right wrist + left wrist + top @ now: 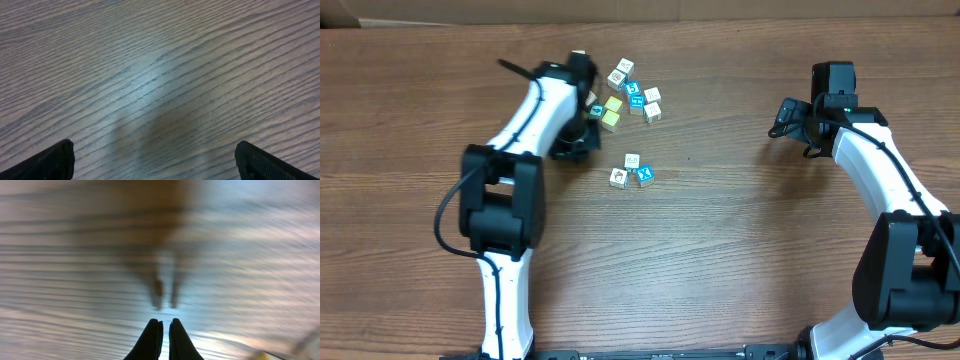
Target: Form a circle
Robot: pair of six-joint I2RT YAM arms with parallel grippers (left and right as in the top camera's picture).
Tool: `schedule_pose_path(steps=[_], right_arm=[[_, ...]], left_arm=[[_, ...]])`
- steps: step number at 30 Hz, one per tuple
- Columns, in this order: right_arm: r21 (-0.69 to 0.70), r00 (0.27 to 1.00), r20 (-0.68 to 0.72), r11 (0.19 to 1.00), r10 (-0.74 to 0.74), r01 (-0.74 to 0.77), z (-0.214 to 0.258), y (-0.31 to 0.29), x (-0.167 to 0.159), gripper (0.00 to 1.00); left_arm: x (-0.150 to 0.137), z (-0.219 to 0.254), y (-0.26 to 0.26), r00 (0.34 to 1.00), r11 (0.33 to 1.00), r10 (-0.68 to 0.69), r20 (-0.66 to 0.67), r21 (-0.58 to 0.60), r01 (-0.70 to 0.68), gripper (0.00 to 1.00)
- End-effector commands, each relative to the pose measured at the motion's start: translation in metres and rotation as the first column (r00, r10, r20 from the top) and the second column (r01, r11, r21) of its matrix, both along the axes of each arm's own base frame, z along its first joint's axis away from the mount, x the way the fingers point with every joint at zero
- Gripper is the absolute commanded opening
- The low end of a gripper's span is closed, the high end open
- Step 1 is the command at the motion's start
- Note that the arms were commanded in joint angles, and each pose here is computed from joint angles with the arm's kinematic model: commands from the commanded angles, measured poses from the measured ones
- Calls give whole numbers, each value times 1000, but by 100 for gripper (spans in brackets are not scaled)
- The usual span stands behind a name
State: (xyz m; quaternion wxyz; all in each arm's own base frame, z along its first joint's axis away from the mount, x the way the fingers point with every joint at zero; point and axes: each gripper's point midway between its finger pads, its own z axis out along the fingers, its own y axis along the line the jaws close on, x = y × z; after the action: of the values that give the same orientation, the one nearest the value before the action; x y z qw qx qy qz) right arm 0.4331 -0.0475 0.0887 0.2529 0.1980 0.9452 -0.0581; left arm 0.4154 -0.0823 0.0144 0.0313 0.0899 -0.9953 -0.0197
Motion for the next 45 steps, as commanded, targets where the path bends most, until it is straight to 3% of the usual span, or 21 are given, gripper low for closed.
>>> schedule_pose_path(steps=[1,10,20,29,33,39,45], right_arm=[[-7,1000,26,1000,-6,6,9,-3,3,100],[-7,1000,26,1000,-6,6,9,-3,3,100],[-7,1000,26,1000,-6,6,9,-3,3,100],[-7,1000,26,1000,-6,6,9,-3,3,100],[-7,1000,26,1000,-6,6,9,-3,3,100],[-7,1000,26,1000,-6,6,9,-3,3,100],[-7,1000,26,1000,-6,6,9,-3,3,100]], left_arm=[[-1,3,25,995,995,98,-11,0,-98,4],[-6,22,29,1000,997,18,-16,-81,-19,4],[-5,131,7,966,995,-57,254,-65,76,5],[-36,206,-27,887,994,-105,450,30,102,5],[-52,201,-47,885,987,-158,439,41,156,4],[-69,147,-55,920,983,-182,348,46,177,5],[-85,92,-72,915,953,-274,296,-44,300,24]])
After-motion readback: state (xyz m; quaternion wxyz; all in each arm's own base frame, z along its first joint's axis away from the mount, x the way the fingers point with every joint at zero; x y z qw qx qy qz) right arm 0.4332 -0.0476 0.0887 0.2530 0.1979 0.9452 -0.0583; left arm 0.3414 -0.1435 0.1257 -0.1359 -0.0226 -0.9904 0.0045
